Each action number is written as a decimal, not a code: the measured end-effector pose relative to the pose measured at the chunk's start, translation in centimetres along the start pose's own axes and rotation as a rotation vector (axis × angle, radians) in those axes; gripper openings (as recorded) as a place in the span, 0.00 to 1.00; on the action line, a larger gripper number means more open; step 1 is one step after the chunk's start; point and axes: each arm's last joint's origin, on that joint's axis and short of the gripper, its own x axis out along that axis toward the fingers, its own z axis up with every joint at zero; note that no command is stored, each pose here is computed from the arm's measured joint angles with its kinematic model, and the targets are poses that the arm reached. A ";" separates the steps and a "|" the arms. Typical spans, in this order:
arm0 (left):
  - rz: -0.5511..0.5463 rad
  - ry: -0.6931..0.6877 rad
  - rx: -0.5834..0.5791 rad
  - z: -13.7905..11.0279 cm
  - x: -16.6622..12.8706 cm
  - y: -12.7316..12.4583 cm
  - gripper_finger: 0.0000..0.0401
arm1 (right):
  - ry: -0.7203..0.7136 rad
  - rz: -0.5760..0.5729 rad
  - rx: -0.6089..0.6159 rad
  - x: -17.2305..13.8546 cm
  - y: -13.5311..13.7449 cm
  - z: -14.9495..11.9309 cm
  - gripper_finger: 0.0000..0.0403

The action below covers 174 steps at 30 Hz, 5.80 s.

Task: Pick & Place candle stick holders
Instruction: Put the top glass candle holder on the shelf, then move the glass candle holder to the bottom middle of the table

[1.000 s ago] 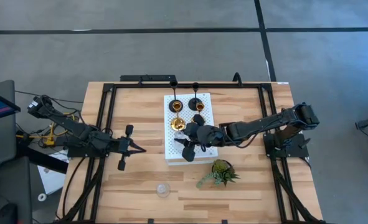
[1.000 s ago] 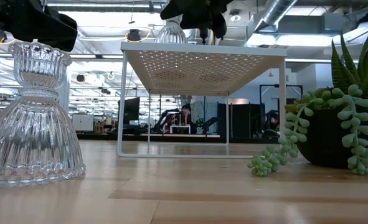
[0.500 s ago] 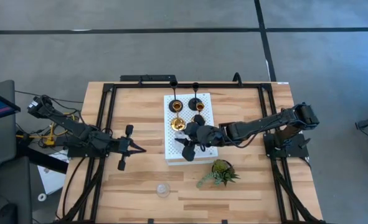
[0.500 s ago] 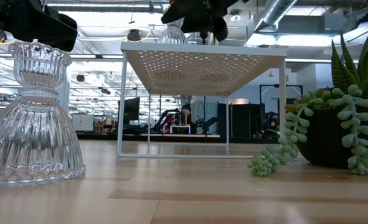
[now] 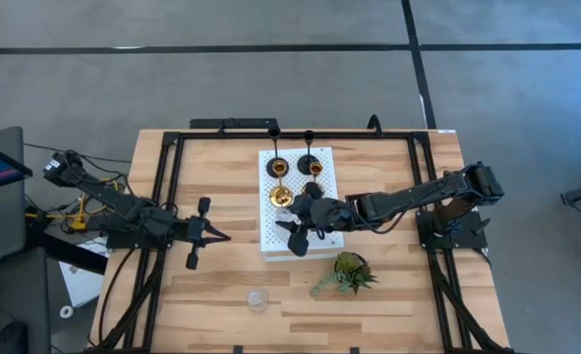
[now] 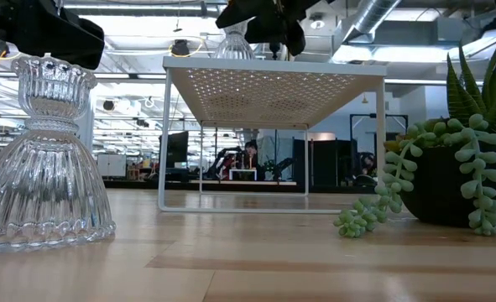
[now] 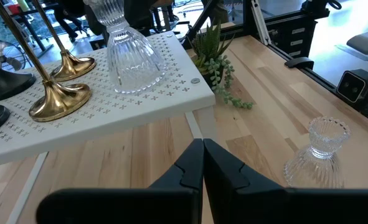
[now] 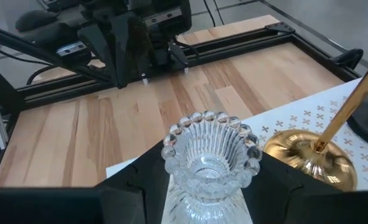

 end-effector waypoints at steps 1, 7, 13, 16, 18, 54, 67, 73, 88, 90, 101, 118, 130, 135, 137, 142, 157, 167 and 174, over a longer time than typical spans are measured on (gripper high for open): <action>0.000 0.000 0.000 0.0 0.0 0.0 0.02 | 0.000 0.000 -0.007 0.0 0.0 0.0 0.41; 0.000 0.000 0.000 0.0 0.0 0.0 0.02 | -0.038 0.033 -0.041 0.0 0.2 0.4 0.47; 0.000 0.000 0.000 0.0 0.0 0.0 0.02 | -0.043 0.064 -0.042 0.0 0.3 0.5 0.54; 0.000 0.000 0.000 0.0 0.0 0.0 0.02 | -0.045 0.065 -0.072 -0.1 0.4 0.5 0.56; 0.000 0.000 0.000 0.0 0.0 0.0 0.02 | -0.042 0.066 -0.095 -0.2 0.5 0.5 0.56; -0.178 0.115 -0.221 -2.9 3.1 -2.3 0.01 | 0.135 -0.074 -0.359 -12.2 2.8 0.0 0.01; -0.385 0.121 -0.015 -4.9 4.2 -8.0 0.01 | 0.029 -0.141 -0.287 -12.5 4.6 -2.7 0.00; -0.370 0.123 -0.015 -6.0 5.4 -9.1 0.01 | 0.003 -0.120 -0.257 -12.2 5.0 -3.8 0.00; -0.369 0.116 -0.022 -8.4 7.1 -10.5 0.02 | 0.006 -0.128 -0.268 -12.2 4.9 -3.7 0.00; -0.368 0.107 -0.027 -8.4 7.1 -10.5 0.02 | 0.007 -0.130 -0.267 -12.1 4.9 -3.7 0.00; -0.377 0.105 -0.146 -7.8 9.0 -10.4 0.01 | 0.009 -0.138 -0.262 -11.9 4.6 -3.6 0.00; -0.481 0.147 -0.237 -8.2 15.2 -8.6 0.01 | 0.028 -0.122 -0.294 -12.4 5.1 -4.1 0.00; -0.749 0.140 -0.395 -6.5 11.6 -8.4 0.01 | 0.052 -0.114 -0.303 -12.8 5.3 -4.6 0.00; -0.790 0.077 -0.386 -4.9 11.7 -9.2 0.01 | 0.050 -0.115 -0.301 -12.8 5.3 -4.6 0.00; -0.791 0.069 -0.385 -4.6 12.1 -9.5 0.01 | 0.050 -0.117 -0.300 -12.8 5.2 -4.5 0.00; -0.762 0.088 -0.385 -4.8 13.5 -10.0 0.01 | 0.049 -0.118 -0.300 -12.8 5.2 -4.5 0.00; -0.631 0.067 -0.393 -4.6 17.4 -10.6 0.01 | 0.047 -0.120 -0.301 -12.8 5.3 -4.6 0.00; -0.501 0.035 -0.317 -4.8 18.3 -8.4 0.01 | 0.037 -0.139 -0.302 -12.8 5.2 -4.5 0.00; -0.450 0.023 -0.282 -5.0 18.8 -6.8 0.01 | 0.035 -0.137 -0.259 -12.8 5.2 -4.5 0.00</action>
